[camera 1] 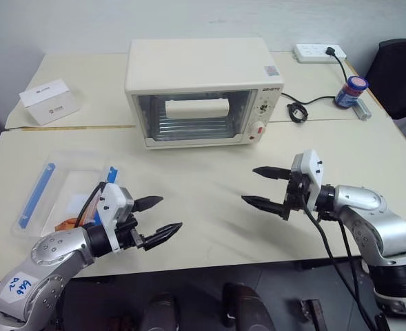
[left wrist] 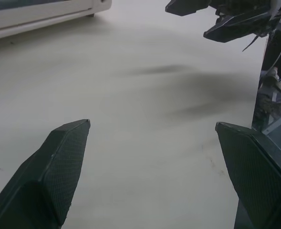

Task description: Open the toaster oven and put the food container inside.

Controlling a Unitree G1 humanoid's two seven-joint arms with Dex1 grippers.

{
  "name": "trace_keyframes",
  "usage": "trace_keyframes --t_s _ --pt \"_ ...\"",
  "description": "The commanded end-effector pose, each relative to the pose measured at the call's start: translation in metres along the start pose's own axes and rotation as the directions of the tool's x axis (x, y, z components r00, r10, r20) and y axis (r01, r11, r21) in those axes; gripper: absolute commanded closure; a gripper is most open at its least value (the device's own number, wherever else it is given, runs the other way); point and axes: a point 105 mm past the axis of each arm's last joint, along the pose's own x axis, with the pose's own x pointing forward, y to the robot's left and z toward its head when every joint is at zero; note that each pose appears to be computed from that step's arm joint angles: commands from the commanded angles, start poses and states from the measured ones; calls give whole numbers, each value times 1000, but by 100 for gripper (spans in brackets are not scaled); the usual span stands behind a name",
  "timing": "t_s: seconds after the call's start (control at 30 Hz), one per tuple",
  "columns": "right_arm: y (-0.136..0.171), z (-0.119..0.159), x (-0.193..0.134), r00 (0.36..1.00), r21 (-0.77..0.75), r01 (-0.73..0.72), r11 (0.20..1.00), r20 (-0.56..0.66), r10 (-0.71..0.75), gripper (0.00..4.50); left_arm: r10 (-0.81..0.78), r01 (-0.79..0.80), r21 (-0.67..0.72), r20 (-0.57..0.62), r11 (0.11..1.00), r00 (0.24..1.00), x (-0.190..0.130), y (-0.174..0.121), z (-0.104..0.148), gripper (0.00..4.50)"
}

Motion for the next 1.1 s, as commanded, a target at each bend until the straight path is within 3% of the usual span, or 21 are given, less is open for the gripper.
trace_keyframes --t_s 0.03,0.23,0.37,0.5,0.7,0.83,1.1 --pt "-10 18 14 999 -13 -10 1000 51 10 3 -63 58 59 86 997 994 -6 -10 38 0" --pt "-45 44 54 993 -16 42 999 114 -40 3 -83 67 149 105 987 991 -37 7 97 0" --pt "-53 56 70 990 -34 30 999 140 -25 3 -44 27 196 83 980 996 -53 21 120 0" --pt "-53 68 79 985 -48 2 999 172 6 3 -4 -9 232 55 973 999 -61 32 126 0" --pt "-29 81 76 963 -103 -124 987 226 145 3 11 -20 252 38 968 999 -61 38 122 0" --pt "-6 76 69 943 -117 -226 967 224 247 3 19 -32 256 51 966 999 -57 45 122 0" --pt "8 64 66 939 -116 -257 959 204 276 3 48 -79 283 116 956 992 -53 65 141 0"
